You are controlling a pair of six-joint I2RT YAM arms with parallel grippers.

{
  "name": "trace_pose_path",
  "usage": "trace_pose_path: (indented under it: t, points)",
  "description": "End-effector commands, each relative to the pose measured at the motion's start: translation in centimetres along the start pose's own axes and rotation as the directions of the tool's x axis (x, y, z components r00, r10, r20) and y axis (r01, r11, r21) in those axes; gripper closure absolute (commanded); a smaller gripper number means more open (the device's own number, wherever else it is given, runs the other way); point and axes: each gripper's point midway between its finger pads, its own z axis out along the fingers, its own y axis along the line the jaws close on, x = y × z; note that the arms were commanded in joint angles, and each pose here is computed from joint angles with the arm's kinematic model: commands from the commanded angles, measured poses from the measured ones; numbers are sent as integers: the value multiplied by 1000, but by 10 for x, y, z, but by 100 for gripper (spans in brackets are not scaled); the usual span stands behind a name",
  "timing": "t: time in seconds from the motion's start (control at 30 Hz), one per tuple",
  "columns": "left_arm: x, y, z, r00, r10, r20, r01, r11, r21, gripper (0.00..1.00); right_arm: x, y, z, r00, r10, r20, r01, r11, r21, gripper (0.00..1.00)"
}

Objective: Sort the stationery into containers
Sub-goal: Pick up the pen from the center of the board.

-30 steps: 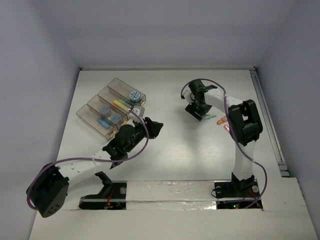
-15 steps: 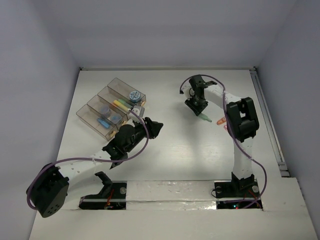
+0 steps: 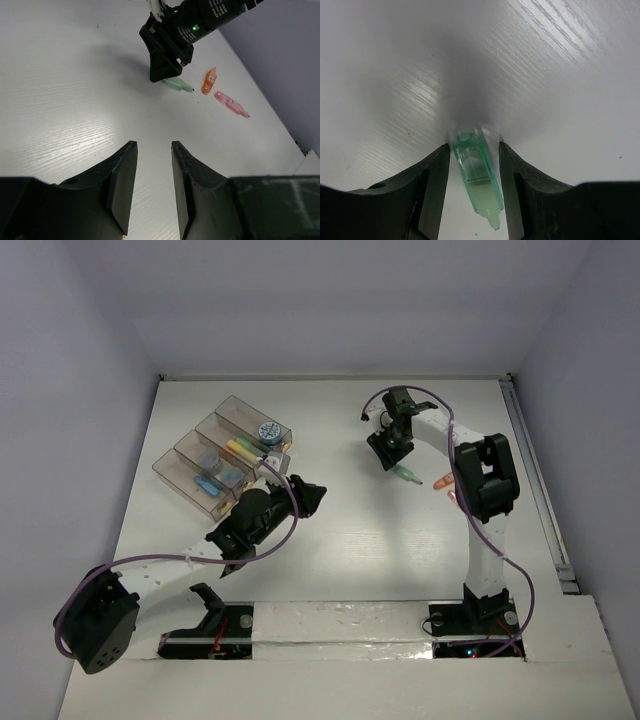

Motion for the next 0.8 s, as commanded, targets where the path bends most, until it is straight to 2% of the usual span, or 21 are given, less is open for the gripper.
trace_pose_path:
  t: [0.0,0.37,0.47,0.5,0.6,0.77]
  points:
    - [-14,-7,2,999,8,41,-9,1000,26,70,-3,-5,12,1000,16,13,-16,1000,4,51]
    - [-13,-7,3,999,10,39,-11,1000,27,71,-2,-14,17,1000,17,9,-17,998,53,57]
    - [-12,-8,3,999,10,36,-11,999,32,71,-2,-15,17,1000,15,8,-16,998,55,62]
    - [-13,-8,3,999,10,36,-11,999,31,71,-4,-15,16,1000,14,14,-15,998,57,66]
    - [-12,-8,3,999,9,35,-10,1000,30,71,-12,-15,7,999,15,41,-18,998,58,74]
    - [-11,-8,4,999,7,33,-8,1000,30,71,-41,-5,-29,988,7,156,-17,998,59,78]
